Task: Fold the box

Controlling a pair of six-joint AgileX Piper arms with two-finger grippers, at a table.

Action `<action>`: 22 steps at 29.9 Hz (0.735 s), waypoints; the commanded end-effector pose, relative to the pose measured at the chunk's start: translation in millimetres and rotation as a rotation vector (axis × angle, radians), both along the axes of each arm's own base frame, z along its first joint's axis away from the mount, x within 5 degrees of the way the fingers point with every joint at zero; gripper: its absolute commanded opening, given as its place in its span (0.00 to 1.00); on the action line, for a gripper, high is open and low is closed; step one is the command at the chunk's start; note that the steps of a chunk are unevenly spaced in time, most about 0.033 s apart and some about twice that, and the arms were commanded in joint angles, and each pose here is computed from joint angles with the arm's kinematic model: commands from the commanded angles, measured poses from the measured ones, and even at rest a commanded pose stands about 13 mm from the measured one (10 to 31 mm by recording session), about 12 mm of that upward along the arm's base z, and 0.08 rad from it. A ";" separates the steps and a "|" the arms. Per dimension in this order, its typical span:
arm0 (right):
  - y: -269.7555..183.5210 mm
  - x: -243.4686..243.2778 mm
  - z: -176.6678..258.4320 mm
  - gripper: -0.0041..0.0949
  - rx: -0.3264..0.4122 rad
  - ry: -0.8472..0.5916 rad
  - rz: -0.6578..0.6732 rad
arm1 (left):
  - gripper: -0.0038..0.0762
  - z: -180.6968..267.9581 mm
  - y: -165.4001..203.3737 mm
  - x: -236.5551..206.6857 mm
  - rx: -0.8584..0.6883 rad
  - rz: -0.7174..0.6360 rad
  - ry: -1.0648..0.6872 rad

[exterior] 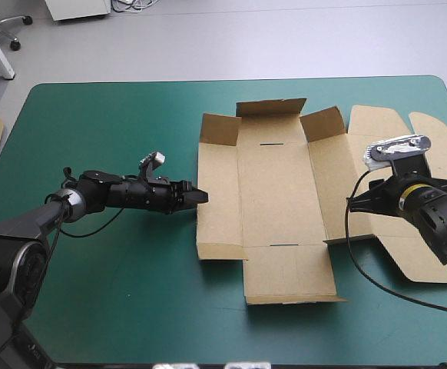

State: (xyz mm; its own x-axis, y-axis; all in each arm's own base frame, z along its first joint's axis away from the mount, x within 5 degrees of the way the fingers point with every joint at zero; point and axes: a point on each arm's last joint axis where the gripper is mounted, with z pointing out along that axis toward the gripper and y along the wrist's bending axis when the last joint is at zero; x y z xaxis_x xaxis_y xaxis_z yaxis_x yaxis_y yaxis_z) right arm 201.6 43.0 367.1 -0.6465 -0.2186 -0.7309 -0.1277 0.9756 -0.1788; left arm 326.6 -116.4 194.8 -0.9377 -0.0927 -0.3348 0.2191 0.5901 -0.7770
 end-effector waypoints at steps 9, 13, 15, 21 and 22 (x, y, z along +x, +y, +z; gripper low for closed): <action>-2.7 0.3 16.1 0.47 -0.008 -0.087 0.007 | 0.50 78.4 -66.6 10.5 -0.209 -0.113 -0.274; -3.2 -1.3 17.4 0.46 -0.006 -0.093 0.007 | 0.50 65.4 -91.3 16.1 -0.185 -0.179 -0.247; -3.5 -1.9 17.9 0.46 -0.005 -0.095 0.007 | 0.50 50.3 -97.6 19.2 -0.150 -0.209 -0.219; -4.3 -4.2 19.8 0.46 -0.004 -0.105 0.007 | 0.50 31.2 -98.6 23.6 -0.081 -0.228 -0.194; -4.3 -4.2 19.8 0.46 -0.004 -0.105 0.007 | 0.50 31.3 -98.6 23.6 -0.083 -0.226 -0.193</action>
